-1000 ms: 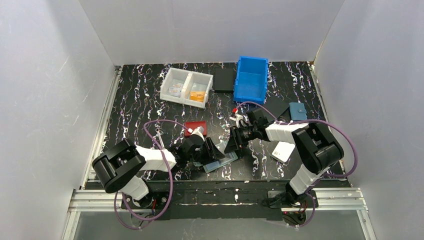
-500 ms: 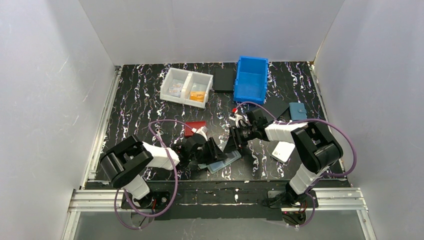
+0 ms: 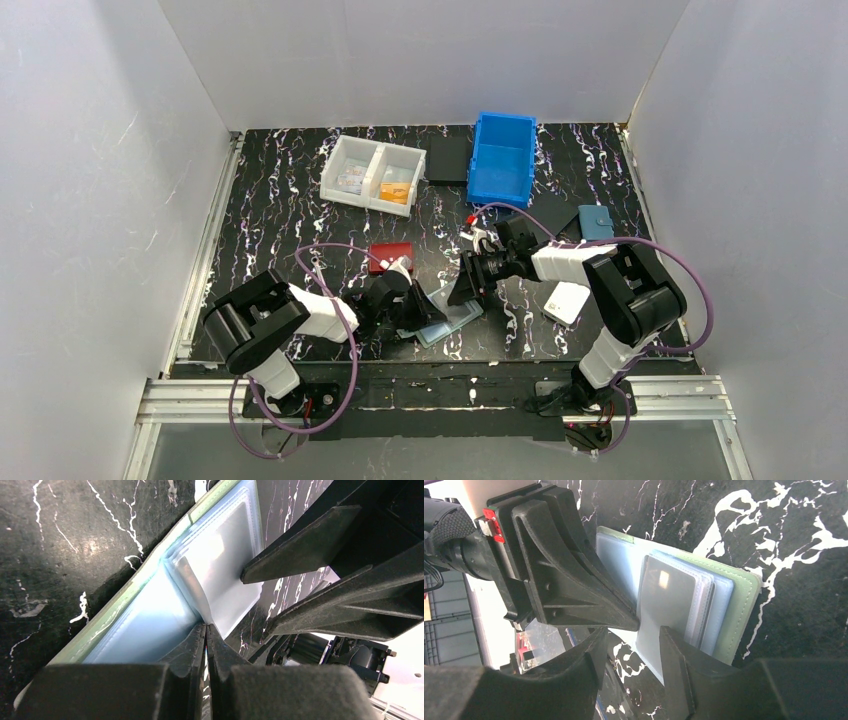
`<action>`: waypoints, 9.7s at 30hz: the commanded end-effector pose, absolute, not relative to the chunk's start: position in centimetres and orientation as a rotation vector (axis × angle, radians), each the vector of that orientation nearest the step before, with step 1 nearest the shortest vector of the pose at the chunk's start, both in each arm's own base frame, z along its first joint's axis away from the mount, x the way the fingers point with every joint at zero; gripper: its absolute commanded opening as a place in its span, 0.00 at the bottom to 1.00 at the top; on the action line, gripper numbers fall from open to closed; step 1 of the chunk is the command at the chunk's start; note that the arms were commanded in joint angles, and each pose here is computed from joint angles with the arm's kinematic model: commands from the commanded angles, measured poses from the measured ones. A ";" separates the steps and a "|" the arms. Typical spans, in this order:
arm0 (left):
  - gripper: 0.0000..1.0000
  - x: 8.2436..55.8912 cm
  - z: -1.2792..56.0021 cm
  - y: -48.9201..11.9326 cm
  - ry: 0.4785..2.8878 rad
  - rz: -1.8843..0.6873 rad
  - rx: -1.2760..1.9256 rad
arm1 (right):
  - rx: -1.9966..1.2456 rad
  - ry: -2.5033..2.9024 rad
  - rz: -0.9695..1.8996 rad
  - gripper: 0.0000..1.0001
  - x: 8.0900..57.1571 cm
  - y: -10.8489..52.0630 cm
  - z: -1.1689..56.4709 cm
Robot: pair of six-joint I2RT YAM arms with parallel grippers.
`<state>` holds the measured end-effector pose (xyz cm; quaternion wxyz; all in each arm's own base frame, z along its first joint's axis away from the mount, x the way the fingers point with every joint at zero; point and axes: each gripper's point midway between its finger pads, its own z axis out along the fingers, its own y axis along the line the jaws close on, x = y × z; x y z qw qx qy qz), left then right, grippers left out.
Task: Take the credit cards out of the card holder
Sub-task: Remove the credit card from the card holder.
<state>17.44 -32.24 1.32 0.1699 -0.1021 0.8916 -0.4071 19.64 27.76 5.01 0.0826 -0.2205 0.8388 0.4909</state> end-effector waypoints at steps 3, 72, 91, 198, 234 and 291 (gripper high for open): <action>0.00 15.1 -3.5 -28.1 2.691 -0.891 -0.288 | -0.744 2.399 1.528 0.53 20.2 28.3 6.9; 0.65 17.6 7.0 -28.4 2.314 -1.240 -0.417 | -0.983 2.324 1.151 0.01 21.3 27.8 7.3; 0.60 19.9 11.4 -28.1 2.095 -1.303 -0.477 | -0.994 2.323 1.151 0.05 21.1 28.0 7.0; 0.00 16.8 11.9 -31.4 2.040 -1.321 0.645 | -1.093 2.036 1.606 0.60 19.1 27.9 12.8; 0.04 16.8 12.1 -29.5 1.915 -1.453 0.419 | -1.119 1.933 1.854 0.01 16.7 28.5 14.5; 0.98 15.2 15.3 -23.3 1.994 -1.485 0.005 | -1.402 1.647 1.432 0.01 17.6 25.4 17.1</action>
